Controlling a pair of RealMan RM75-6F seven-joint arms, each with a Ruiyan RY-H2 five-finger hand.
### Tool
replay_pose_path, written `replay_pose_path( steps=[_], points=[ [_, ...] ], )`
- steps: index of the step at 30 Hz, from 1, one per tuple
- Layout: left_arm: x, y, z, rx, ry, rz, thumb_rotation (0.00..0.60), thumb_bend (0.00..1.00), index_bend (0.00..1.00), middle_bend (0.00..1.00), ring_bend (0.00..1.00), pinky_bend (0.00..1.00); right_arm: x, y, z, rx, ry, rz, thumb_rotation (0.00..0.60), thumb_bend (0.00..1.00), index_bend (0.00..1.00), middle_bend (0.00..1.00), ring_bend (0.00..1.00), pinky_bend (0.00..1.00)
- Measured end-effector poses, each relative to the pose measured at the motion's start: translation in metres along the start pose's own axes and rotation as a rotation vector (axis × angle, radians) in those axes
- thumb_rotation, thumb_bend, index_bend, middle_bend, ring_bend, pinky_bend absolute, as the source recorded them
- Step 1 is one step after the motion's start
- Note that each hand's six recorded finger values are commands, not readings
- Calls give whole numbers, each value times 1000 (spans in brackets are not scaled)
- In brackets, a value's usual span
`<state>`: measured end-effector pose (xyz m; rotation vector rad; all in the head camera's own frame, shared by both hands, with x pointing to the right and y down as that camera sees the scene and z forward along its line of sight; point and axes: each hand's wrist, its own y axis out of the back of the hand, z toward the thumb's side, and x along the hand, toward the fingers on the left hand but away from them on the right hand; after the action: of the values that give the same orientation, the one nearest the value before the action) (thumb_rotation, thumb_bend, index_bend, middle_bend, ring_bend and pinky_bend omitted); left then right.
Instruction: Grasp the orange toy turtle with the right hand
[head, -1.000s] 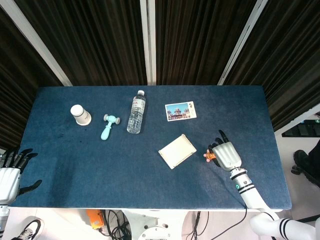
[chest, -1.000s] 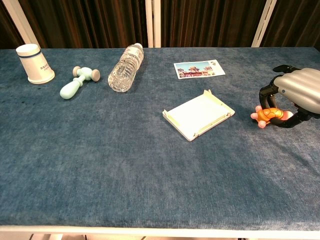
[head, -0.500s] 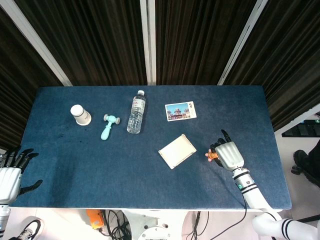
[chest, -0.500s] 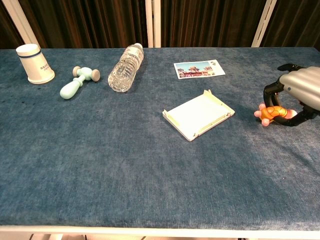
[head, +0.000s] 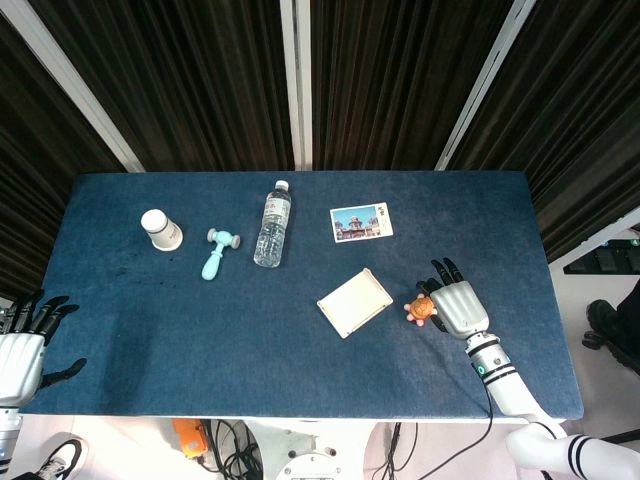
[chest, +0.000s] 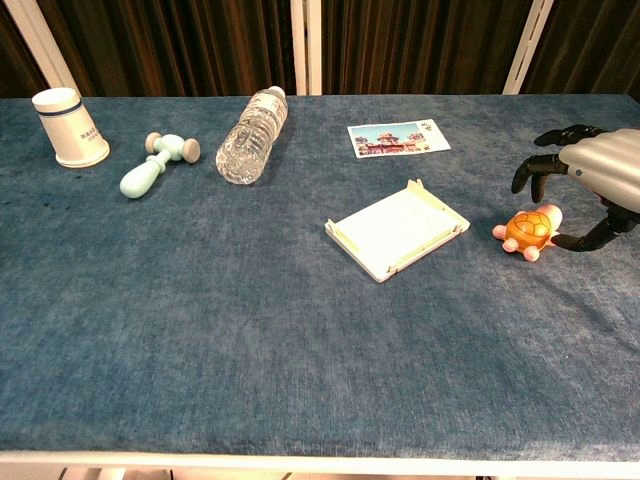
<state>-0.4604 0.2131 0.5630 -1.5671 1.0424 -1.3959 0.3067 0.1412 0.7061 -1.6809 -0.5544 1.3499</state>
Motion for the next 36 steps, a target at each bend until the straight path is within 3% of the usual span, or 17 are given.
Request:
replay_pose_path(
  steps=[6,8,10,12,16,21,22,24,26,28,30,31,36],
  points=[
    [0,-1,-2,-2,5,-2,600,114,241,161,0,49,-2,-7,5,26,14,42,600,228,434,442,71,0],
    [0,-1,-2,-4,7,-3,600,114,241,161,0,49,-3,-8,6,26,13,50,600,268,584,521,164,0],
    [-1,0,-3,-5,6,-1,600,114,241,160,0,49,-3,-7,7,25,10,44,600,340,830,706,346,0],
    [-1,1,-3,-5,5,3,600,113,241,160,0,49,-3,-6,9,20,9,28,600,389,973,837,456,0],
    [-2,0,-4,-7,7,1,600,114,241,161,0,50,-2,-5,7,17,5,-10,600,411,1000,933,495,0],
    [-2,0,-4,-6,5,1,600,113,242,160,0,49,0,-4,0,16,-18,-28,600,411,1000,956,490,0],
    [-1,0,-3,-5,3,2,600,113,242,160,0,49,1,-3,-2,7,-26,-34,600,391,979,930,463,0],
    [-1,0,-2,-4,1,3,600,113,241,161,0,49,2,-2,-5,-2,-36,-37,600,282,841,781,359,0],
    [-1,0,-1,-3,-1,4,600,113,241,161,0,49,3,-3,-8,-2,-38,-19,600,105,492,474,179,0],
    [-1,0,1,-2,-3,3,600,113,241,161,0,49,6,-3,-11,-4,-39,9,600,19,120,166,29,0],
    [0,0,2,-2,-5,3,600,114,241,161,0,49,8,-2,-14,-8,-42,29,600,4,9,36,0,0],
    [0,0,2,-2,-6,2,600,114,241,161,0,49,10,-1,-16,-10,-45,41,600,0,0,4,0,0],
    [3,4,9,0,-24,4,600,114,241,161,0,49,20,6,-24,-24,-65,56,600,0,0,0,0,0]
  ],
)
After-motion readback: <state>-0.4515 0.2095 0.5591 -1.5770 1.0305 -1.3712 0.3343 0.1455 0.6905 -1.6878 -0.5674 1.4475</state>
